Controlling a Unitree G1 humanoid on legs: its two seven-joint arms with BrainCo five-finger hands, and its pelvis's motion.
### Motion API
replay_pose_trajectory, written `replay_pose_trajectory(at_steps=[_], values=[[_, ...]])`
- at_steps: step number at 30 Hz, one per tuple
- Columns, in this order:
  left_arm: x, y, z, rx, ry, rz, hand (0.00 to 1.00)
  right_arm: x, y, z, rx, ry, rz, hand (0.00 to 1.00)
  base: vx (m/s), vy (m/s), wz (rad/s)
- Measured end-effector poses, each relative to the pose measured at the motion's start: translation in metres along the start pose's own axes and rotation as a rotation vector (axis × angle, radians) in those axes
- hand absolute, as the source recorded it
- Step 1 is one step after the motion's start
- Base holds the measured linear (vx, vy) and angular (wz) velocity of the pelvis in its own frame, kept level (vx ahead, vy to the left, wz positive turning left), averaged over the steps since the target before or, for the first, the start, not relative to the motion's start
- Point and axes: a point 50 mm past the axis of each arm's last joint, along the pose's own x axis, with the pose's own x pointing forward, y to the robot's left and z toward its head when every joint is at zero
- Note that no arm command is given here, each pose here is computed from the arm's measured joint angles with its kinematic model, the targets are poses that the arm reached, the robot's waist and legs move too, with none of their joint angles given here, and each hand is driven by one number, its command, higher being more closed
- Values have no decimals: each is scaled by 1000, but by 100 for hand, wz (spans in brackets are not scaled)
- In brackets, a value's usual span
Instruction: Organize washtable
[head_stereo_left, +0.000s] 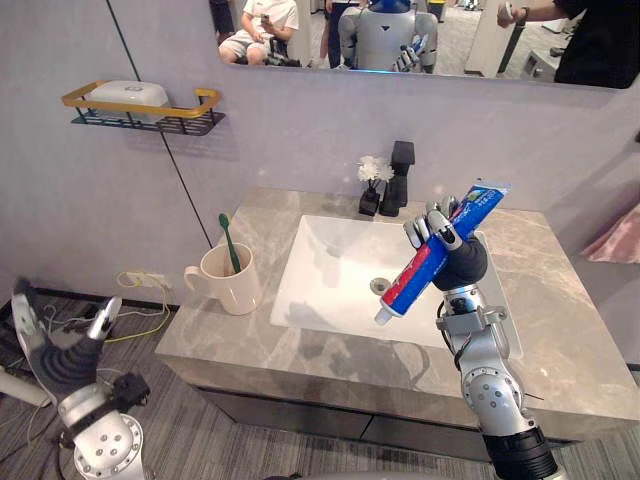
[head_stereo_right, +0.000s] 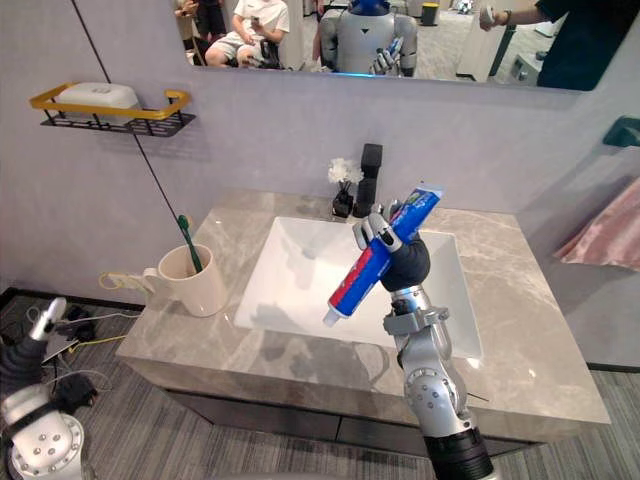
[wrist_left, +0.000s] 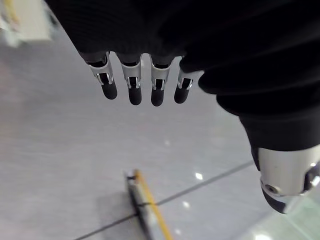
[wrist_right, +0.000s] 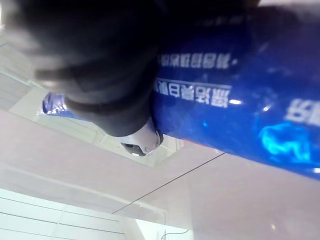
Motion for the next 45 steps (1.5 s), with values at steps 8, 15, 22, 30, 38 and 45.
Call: replay_pose_trajectory(at_steps=[8, 15, 22, 30, 38, 45], values=[[-49, 13, -111, -67, 566, 23, 0, -3, -8, -11, 16, 35, -41, 100, 13, 10, 1], [-99, 8, -154, -12, 857, -62, 0, -1, -1, -20, 28, 52, -16, 100, -16, 4, 8], [-115, -23, -159, 39, 904, -272, 0, 19, 13, -16, -56, 16, 69, 100, -5, 12, 13], [-111, -50, -153, 84, 851, -442, 0, 49, 39, -7, -182, -52, 192, 100, 10, 8, 5], [-106, -68, -147, 106, 802, -536, 0, 75, 63, 7, -281, -156, 266, 100, 8, 7, 11], [-103, -76, -143, 113, 776, -572, 0, 95, 81, 9, -338, -198, 319, 100, 4, 6, 5]])
